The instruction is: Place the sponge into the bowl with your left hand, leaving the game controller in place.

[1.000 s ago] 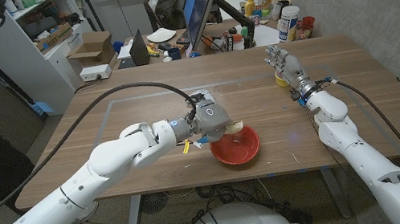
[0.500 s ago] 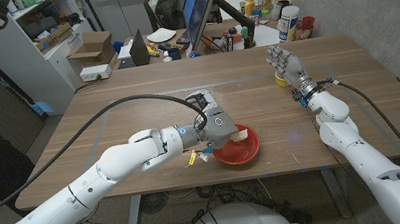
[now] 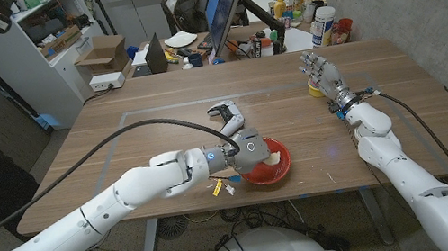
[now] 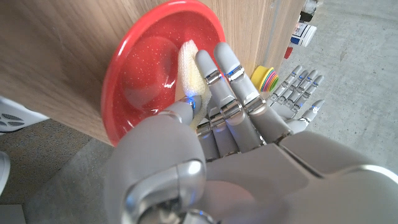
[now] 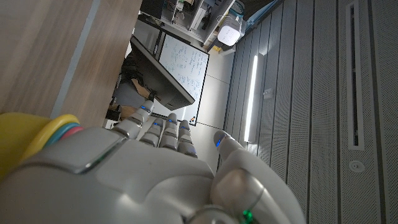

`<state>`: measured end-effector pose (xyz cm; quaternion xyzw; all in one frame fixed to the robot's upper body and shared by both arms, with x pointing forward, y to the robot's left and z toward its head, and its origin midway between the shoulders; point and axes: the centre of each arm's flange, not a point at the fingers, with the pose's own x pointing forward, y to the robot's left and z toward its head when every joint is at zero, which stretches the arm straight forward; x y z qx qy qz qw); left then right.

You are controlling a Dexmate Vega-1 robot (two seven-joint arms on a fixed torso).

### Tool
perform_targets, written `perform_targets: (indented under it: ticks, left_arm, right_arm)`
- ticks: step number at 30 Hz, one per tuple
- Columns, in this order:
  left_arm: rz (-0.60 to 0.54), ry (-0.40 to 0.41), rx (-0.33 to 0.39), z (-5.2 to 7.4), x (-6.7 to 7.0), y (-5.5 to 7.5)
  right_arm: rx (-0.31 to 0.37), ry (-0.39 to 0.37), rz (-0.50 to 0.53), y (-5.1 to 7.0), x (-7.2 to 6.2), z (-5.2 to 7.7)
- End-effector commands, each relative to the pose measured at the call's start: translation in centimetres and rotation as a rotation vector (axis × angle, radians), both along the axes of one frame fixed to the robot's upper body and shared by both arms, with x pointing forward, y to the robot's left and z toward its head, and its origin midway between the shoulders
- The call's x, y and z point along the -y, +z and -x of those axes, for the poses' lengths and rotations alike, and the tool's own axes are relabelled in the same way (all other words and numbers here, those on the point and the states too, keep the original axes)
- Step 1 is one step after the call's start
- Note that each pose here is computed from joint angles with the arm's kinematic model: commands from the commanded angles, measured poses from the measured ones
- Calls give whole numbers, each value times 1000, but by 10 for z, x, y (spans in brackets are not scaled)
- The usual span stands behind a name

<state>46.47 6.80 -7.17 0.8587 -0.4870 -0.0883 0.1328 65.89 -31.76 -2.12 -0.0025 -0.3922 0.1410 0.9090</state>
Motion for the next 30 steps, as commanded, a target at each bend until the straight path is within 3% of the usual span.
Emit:
perform_targets:
  ticks: [1,3,5,7,8,9,10,12,14,15,17,19,21,26,27,30]
  left_arm:
    - [-18,-7,36,-2,-1,-5]
    - [-26,-28,65,-2,-3,-6]
    - [-10,7,59,-3,-1,-4]
    - [-5,-11,41,-4,-3,-2]
    - [-4,42,57,-5,0,-2]
    - [-9,42,67,-5,-1,-3]
    - [4,25,33,-6,-3,-1]
    - [8,35,69,-6,-2,-3]
    - [38,28,12,-7,-4,0]
    - [29,47,71,-6,-3,-2]
    - [43,40,43,-7,-4,1]
    - [57,66,62,-8,-3,0]
    - [98,53,23,-9,-5,2]
    - [111,74,52,-9,-5,2]
    - [117,37,74,-8,-8,2]
    - [153,50,50,-8,-7,5]
  right_arm:
    - [-1,2,-1,1,1,-2]
    - [-1,-2,1,0,1,-2]
    - [-3,-1,-1,0,1,-2]
    - [-3,-6,2,0,1,-2]
    - [-5,-1,1,0,1,-3]
    - [-5,-1,-1,0,1,-3]
    - [-5,-8,4,0,1,-2]
    - [-5,-2,0,-1,1,-3]
    - [-7,-8,4,-1,1,-3]
    - [-5,-5,-4,-1,0,-3]
    - [-5,-7,2,0,0,-3]
    - [-4,-4,5,0,-1,-3]
    - [-6,1,4,0,-2,-4]
    - [-9,-8,1,-1,-2,-4]
    - [-11,-5,0,-2,-1,-5]
    - [-9,-7,3,-1,-2,-5]
